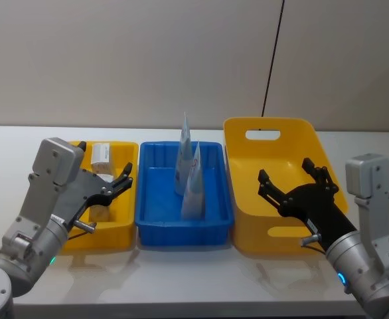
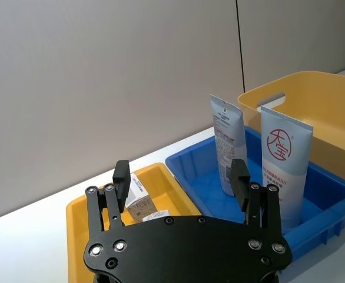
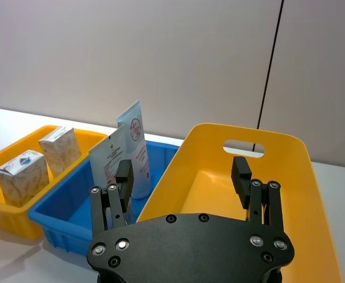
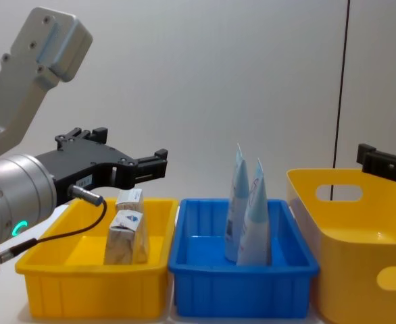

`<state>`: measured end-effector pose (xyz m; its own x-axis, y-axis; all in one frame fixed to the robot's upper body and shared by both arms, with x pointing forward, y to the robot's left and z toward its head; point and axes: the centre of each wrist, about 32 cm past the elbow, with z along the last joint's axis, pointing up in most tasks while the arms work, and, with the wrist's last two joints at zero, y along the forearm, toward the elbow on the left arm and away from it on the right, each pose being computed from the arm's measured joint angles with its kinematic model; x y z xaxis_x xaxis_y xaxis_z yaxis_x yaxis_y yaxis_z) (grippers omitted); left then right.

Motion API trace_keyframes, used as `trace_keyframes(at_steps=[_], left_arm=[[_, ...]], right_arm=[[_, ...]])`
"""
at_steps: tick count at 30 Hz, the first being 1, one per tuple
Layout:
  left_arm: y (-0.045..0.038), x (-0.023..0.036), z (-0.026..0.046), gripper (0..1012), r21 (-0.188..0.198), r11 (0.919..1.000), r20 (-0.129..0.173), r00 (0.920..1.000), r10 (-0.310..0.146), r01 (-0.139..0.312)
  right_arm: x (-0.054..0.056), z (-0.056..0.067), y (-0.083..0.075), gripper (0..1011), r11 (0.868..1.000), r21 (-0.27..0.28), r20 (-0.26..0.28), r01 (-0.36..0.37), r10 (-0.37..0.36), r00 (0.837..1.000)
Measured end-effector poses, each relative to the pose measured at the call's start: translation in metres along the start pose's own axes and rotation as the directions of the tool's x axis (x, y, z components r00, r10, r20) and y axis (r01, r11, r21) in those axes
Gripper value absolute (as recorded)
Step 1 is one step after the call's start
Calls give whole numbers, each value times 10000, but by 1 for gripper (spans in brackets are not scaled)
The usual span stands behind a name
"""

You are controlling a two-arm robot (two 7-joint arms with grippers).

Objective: Bimanual collaborative sorting of washing and personal care products

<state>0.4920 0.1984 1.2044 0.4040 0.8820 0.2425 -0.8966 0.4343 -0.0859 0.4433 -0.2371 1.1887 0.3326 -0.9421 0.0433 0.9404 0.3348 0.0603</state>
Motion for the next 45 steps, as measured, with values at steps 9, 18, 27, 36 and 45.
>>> trace_keyframes(at_steps=[9, 18, 27, 36, 45], left_arm=[[0, 0, 0, 1001, 0, 10000, 0, 10000, 0, 0], [0, 0, 0, 1001, 0, 10000, 0, 10000, 0, 0], [0, 0, 0, 1001, 0, 10000, 0, 10000, 1, -1], [0, 0, 0, 1001, 0, 10000, 0, 10000, 0, 0], [0, 0, 0, 1001, 1, 10000, 1, 10000, -1, 1]], right_arm=[[0, 0, 0, 1002, 10000, 1, -1, 0, 0, 10000], [0, 0, 0, 1002, 10000, 1, 0, 0, 0, 10000], [0, 0, 0, 1002, 10000, 1, -1, 0, 0, 10000], [0, 0, 0, 1002, 10000, 1, -1, 0, 0, 10000], [0, 0, 0, 1002, 10000, 0, 0, 0, 0, 10000]])
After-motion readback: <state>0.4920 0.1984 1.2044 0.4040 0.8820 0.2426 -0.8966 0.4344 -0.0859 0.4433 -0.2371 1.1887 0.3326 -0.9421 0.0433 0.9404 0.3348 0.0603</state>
